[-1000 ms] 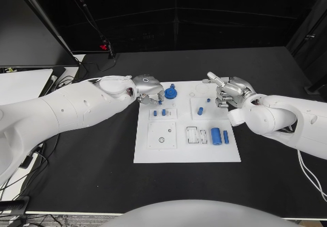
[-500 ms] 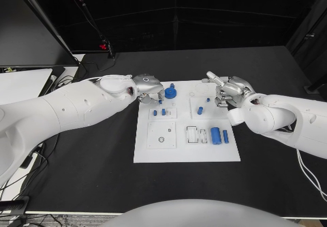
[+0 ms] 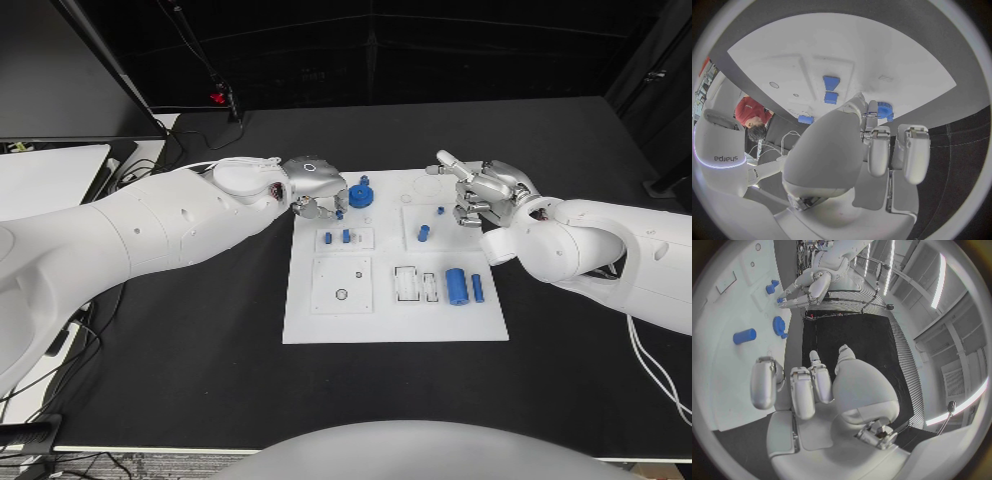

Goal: Assemble the parts on the task board

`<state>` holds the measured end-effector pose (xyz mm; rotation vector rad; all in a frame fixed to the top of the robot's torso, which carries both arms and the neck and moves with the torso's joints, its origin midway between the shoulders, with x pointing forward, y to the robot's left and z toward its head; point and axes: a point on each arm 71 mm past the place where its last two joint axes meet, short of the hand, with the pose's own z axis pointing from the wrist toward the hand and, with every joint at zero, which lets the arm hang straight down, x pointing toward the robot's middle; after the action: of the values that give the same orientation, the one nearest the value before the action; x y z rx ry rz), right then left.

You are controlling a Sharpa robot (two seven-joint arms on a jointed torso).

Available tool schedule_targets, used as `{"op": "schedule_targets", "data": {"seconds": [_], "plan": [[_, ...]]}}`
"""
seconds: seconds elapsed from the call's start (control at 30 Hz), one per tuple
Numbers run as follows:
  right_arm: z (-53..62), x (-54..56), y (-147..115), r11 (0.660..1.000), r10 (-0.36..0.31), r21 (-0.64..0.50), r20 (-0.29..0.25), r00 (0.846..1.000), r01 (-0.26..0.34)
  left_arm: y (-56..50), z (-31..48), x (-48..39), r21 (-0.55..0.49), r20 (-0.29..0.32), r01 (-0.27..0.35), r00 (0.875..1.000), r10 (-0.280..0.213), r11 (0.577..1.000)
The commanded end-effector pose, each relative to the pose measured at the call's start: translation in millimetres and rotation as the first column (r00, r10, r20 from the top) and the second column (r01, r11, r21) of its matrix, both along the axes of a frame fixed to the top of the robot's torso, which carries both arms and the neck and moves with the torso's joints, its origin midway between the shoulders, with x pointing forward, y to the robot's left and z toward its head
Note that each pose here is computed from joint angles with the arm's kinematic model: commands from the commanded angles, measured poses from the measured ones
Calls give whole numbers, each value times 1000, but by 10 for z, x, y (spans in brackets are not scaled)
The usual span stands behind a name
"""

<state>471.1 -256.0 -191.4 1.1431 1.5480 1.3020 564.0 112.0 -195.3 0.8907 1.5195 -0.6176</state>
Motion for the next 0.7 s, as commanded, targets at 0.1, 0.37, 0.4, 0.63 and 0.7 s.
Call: {"op": "schedule_targets", "data": {"seconds": [0.1, 0.37, 0.4, 0.63, 0.7], "plan": [[17, -2, 15, 1000, 6, 7, 10, 1000, -6, -24, -53, -19, 22, -31, 13, 999, -13, 1000], [16, -4, 10, 1000, 4, 6, 9, 1000, -4, -45, -64, -23, 27, -39, 20, 999, -19, 999], [16, -4, 10, 1000, 4, 6, 9, 1000, -4, -47, -66, -23, 28, -41, 21, 999, -20, 999], [16, -4, 4, 1000, 2, 5, 8, 1000, -2, -53, -70, -33, 29, -47, 37, 998, -35, 999], [16, -4, 2, 1000, 1, 4, 8, 1000, -1, -53, -71, -35, 29, -49, 40, 998, -39, 999]]}}
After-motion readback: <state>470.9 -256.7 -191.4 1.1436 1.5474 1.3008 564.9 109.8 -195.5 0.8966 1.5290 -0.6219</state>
